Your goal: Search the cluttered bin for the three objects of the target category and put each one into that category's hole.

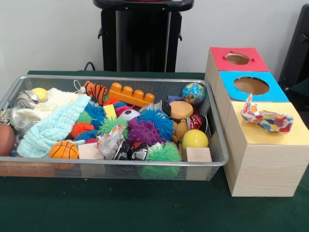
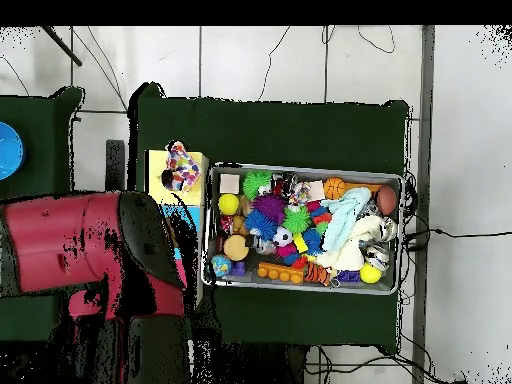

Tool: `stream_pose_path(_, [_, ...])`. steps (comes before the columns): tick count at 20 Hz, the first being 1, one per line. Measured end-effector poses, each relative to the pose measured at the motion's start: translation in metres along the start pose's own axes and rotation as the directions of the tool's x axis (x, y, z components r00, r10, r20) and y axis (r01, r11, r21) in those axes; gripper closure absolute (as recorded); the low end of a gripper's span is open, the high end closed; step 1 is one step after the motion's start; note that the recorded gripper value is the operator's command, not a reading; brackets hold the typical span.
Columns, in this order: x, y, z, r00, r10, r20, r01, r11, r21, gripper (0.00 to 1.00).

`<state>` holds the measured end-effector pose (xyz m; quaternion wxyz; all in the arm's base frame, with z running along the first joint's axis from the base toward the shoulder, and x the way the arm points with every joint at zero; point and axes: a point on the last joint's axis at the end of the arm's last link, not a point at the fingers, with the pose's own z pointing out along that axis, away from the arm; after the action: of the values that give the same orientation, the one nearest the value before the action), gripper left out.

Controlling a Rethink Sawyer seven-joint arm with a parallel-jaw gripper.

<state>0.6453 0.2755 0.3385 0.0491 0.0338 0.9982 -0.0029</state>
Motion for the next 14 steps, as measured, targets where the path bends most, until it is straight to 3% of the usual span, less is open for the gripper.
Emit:
stream_pose_path(6, [-0.024,0.023,-0.022,0.9999,0.013,0.006,-0.012,0.9996,-0.026,1.0])
stream_pose_path(9, [-0.04,0.032,-0.029,0.9988,0.043,0.023,-0.042,0.997,-0.066,1.0])
stream_pose_path(11, [-0.052,0.032,-0.032,0.9977,0.062,0.027,-0.06,0.9939,-0.093,1.0])
stream_pose_path(14, [-0.059,0.026,-0.032,0.9966,0.077,0.029,-0.074,0.9921,-0.102,1.0])
